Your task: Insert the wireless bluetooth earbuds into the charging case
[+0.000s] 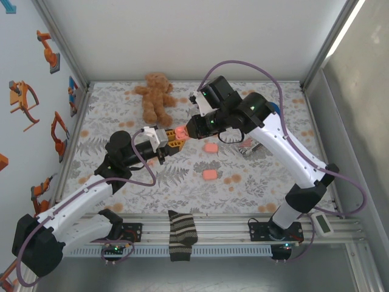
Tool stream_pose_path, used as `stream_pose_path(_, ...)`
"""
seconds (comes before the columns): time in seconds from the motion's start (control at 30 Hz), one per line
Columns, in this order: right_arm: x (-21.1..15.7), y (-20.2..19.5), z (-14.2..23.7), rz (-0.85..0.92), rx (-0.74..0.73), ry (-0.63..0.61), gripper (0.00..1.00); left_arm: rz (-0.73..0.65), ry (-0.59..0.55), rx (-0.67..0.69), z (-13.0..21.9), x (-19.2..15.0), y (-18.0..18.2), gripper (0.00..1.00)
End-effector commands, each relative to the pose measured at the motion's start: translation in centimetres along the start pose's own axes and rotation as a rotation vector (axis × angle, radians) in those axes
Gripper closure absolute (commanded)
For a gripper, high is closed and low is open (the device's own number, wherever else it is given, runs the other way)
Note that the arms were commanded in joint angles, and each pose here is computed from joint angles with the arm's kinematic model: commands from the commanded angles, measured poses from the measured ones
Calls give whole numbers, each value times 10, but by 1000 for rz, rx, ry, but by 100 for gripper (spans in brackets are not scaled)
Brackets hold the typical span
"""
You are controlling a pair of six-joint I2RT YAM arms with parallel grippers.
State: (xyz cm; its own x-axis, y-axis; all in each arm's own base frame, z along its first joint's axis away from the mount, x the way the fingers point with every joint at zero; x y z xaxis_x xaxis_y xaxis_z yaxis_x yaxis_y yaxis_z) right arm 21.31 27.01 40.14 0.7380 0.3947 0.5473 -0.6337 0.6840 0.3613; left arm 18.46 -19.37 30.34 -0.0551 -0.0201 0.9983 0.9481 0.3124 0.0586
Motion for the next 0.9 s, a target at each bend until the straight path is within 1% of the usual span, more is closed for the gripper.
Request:
stream_pose_path(0.0,5,4,5,-1,21,-16,81,-49,-45,-28,-2,15,-2,98)
stream_pose_path(0.23,5,5,9,14,26,-29,88,-40,-48,-29,-1,16,-3,98)
stream_pose_path(0.43,3,5,16,53,23,-58,88,-9,-53,-28,-1,17,-2,98)
stream_pose_path(0.57,2,6,26,107,15,-104,88,45,-52,-26,-1,20,-2,98)
stream_pose_path(0.7,0,7,37,209,16,-177,88,107,-42,-28,-1,21,-2,98)
stream_pose_path(0.87,-4,9,49,423,-6,-308,92,185,-32,-66,0,26,-5,98)
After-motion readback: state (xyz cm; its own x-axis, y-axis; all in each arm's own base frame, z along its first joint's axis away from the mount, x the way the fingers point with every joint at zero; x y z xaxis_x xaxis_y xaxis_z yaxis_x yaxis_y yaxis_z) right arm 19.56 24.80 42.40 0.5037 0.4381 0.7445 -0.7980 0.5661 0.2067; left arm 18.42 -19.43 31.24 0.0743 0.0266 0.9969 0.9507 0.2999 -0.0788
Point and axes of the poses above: each hand's point on the last joint's axis, 136 mm out from that joint toward the fingers, its own z axis back along the fingers, its own y axis along the line the jaws close on, x = y × z, the point moved 9 cm from there along z, back along the fingers, and after that the axes turned 7 degrees about z, right-handed, at the moved point
